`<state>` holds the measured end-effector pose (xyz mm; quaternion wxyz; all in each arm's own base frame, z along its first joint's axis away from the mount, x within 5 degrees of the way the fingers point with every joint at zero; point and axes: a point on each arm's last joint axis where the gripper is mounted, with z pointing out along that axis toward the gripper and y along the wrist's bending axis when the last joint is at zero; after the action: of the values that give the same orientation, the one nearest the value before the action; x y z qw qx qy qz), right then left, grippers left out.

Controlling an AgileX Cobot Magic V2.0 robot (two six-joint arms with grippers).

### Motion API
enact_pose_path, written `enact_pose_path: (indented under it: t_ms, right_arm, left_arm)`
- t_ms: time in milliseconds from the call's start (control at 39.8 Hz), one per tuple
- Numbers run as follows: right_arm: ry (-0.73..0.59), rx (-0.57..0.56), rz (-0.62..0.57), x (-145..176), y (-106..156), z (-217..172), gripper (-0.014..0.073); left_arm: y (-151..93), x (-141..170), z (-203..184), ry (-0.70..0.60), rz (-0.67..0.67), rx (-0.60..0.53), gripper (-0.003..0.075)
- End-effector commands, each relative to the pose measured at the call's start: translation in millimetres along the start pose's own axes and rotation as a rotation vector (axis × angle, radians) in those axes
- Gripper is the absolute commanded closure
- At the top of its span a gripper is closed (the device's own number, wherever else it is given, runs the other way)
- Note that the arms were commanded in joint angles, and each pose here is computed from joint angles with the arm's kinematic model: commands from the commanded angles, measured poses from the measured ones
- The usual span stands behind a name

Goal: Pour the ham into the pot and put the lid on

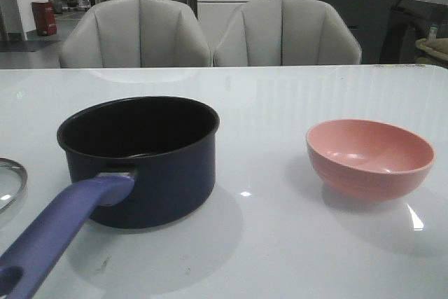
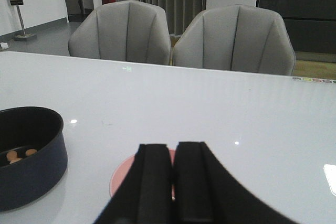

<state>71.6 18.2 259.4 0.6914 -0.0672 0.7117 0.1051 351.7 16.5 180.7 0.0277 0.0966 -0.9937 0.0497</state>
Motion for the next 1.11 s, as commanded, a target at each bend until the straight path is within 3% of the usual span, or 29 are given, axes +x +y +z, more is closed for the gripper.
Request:
enact_pose_path:
  t_ms: [0,553,829,1080]
  right_arm:
    - [-0.108,0.010,-0.006,-16.9,-0.5,-0.9,0.0432]
    - [-0.108,0.010,-0.006,-16.9,-0.5,-0.9,0.0432]
    - [-0.108,0.010,-0.006,-16.9,-0.5,-0.9,0.0432]
    - [-0.108,0.010,-0.006,-16.9,-0.5,-0.9,0.0432]
  left_arm:
    - [-1.9,2.5,-25.6,-0.058,-0.001,0.013,0.0494]
    - [-16.7,13.3,-115.4,-0.234,0.084,0.036,0.0494]
    - [-77.5,28.7,-158.3,-0.357,0.267,0.075,0.0495]
    - [-139.7,49.7,-149.0,-0.331,0.450,0.106,0.0495]
